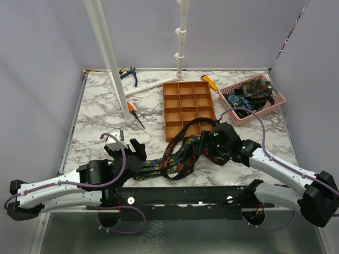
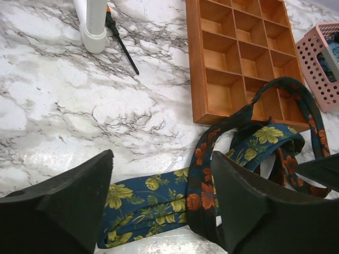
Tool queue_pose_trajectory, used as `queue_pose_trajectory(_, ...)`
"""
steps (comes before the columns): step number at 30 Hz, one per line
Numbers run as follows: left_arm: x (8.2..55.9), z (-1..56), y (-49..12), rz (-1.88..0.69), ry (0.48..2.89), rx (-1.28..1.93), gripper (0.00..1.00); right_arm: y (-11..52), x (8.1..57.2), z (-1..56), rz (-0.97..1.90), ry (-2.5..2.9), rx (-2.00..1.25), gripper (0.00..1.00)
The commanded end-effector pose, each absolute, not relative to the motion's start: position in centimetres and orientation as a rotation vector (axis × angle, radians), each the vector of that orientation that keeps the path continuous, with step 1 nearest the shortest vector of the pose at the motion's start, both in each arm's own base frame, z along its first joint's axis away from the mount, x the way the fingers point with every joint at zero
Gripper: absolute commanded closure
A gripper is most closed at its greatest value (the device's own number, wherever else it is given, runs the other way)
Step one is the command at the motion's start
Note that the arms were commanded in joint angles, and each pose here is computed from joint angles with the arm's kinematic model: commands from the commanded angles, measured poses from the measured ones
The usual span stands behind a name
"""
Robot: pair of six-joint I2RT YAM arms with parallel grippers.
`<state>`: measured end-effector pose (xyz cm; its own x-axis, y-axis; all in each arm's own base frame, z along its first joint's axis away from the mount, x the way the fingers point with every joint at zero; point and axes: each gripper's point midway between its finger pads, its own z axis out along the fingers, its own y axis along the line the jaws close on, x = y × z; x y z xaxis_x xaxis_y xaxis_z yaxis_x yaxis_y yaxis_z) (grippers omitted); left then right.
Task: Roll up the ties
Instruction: Pick up the tie at the center of the board.
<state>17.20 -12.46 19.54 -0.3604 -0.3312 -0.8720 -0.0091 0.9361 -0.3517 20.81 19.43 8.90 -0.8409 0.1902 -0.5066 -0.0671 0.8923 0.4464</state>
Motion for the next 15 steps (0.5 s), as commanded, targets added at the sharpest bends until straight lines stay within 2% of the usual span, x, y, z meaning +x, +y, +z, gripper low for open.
queue_pose_trajectory(1,17.1,20.2,-12.8,-0.334,1.925,-0.2,0.18,22.6,18.9,8.8,0.697,2.507,0.011,0.1)
queue_pose_trajectory(6,16.8,18.9,-13.6,-0.324,1.975,-0.167,0.15,24.0,18.0,7.0,0.64,2.537,0.003,0.11)
queue_pose_trajectory(9,16.5,18.0,-13.8,-0.337,1.999,-0.173,0.15,23.1,18.4,5.4,0.512,2.581,0.059,0.17)
queue_pose_trajectory(12,16.4,17.6,-14.1,-0.36,2.007,-0.174,0.15,21.3,18.7,3.5,0.34,2.614,0.096,0.34)
queue_pose_trajectory(15,16.4,17.4,-14.4,-0.375,2.004,-0.173,0.15,20.1,19.0,2.1,0.216,2.632,0.078,0.58)
